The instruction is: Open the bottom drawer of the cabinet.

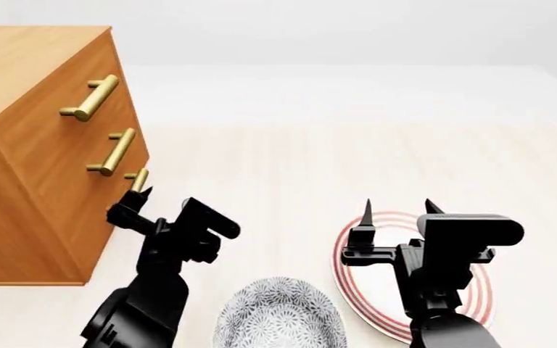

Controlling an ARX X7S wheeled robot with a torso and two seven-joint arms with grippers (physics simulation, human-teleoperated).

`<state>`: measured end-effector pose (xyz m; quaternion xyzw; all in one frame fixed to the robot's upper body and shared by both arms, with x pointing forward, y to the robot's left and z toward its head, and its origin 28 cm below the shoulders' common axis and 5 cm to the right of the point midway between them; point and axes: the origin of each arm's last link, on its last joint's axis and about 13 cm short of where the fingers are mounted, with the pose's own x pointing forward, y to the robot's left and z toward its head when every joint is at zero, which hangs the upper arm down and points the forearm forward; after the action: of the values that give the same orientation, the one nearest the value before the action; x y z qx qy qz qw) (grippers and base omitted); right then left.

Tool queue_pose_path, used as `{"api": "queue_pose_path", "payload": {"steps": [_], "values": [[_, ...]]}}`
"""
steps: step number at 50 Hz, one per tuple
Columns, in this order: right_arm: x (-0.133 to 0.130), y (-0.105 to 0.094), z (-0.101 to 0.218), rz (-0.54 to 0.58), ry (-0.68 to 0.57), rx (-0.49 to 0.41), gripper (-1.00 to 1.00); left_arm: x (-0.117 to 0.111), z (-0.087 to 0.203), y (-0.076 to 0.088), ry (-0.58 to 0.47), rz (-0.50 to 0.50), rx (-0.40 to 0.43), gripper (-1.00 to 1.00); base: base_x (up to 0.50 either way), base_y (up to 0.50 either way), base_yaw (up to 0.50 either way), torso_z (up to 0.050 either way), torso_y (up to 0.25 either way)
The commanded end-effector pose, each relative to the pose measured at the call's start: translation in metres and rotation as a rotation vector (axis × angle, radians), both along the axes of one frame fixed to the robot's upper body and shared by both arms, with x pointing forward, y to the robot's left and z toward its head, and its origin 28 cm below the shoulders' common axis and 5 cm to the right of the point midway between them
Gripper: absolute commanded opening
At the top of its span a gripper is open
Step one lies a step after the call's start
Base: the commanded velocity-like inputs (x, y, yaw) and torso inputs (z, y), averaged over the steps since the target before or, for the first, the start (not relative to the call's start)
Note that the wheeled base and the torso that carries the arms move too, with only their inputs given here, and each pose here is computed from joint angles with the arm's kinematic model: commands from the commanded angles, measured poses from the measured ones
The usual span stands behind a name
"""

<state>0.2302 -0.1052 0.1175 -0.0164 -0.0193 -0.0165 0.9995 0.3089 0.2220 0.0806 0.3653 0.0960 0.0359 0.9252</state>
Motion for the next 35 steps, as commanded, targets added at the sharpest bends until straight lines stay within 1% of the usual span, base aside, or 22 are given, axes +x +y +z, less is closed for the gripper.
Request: {"api": "queue_pose_path", "payload": {"steps": [1,16,35], "values": [[0.0,0.0,-0.002,0.001,0.003,0.003,1.0,0.011,-0.012,0.009,0.038,0.054,0.062,1.0,0.0,0.0,0.0,0.0,0.0],[0.0,0.0,-0.003,0.001,0.005,0.003,1.0,0.018,-0.018,0.015,0.051,0.09,0.073,1.0,0.0,0.0,0.0,0.0,0.001],[-0.001,0.0,-0.002,0.002,0.004,0.005,1.0,0.041,-0.032,0.028,0.09,0.177,0.107,1.0,0.0,0.0,0.0,0.0,0.0]]}}
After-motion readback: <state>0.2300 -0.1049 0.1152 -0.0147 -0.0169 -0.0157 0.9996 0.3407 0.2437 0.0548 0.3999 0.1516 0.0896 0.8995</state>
